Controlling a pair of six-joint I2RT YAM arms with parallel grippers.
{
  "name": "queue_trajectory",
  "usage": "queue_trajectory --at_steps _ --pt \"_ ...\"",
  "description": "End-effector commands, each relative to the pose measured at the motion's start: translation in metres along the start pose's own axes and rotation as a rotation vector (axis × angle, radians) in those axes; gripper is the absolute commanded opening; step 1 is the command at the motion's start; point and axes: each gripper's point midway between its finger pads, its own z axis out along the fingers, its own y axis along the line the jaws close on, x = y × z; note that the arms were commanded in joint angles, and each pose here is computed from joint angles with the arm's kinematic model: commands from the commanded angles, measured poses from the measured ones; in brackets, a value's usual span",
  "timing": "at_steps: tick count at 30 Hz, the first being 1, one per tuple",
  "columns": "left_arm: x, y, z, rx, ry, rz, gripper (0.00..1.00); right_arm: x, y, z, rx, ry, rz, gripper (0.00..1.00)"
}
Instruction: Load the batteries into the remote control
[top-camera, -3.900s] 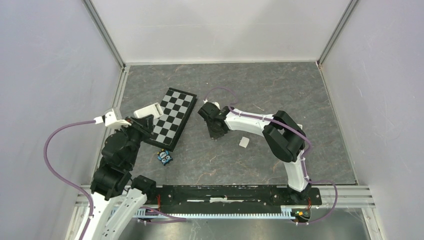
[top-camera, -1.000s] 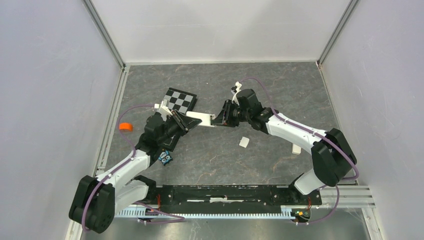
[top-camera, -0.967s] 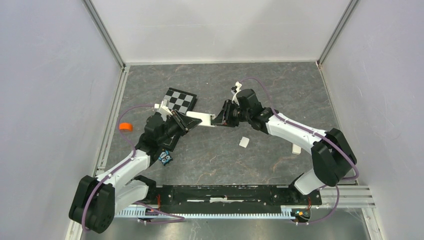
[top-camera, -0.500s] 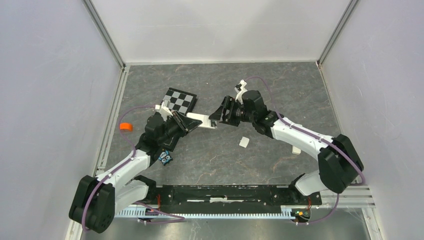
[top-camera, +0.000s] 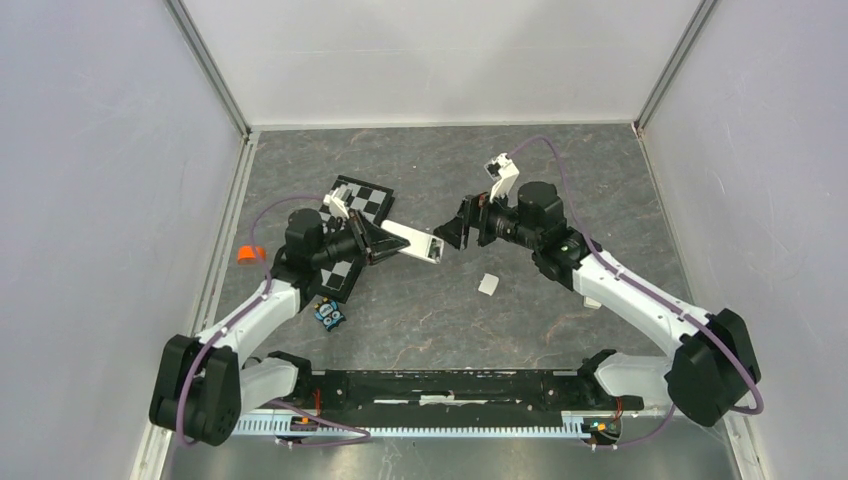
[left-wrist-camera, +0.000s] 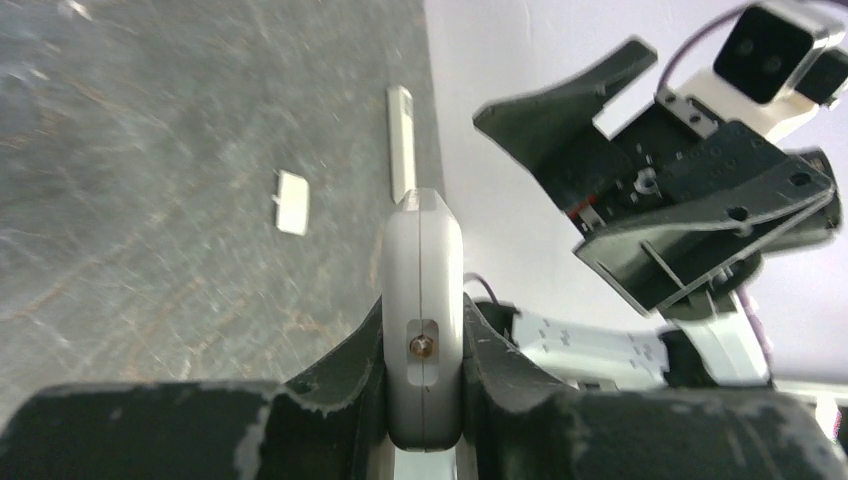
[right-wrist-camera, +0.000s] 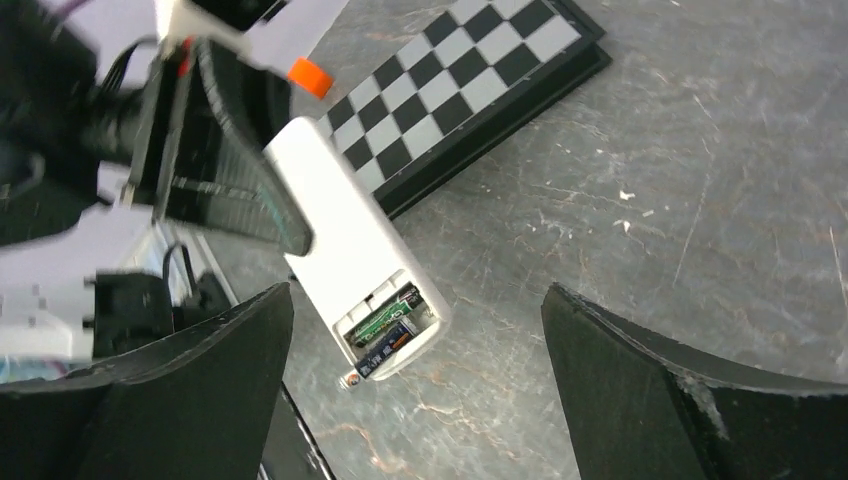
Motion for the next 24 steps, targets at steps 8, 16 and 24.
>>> queue_trajectory --at_steps 8,16,24 --pt "0.017 -0.036 -0.012 0.170 0.315 0.058 0.02 0.029 0.048 -0.013 -0.385 0.193 -0.285 0.98" --pt "0.020 -0.029 -0.014 0.136 0.374 0.095 0.02 0.048 0.049 -0.011 -0.464 0.276 -0.277 0.98" --pt "0.020 -0.023 -0.010 0.121 0.377 0.072 0.02 0.045 0.053 -0.007 -0.479 0.270 -0.248 0.98"
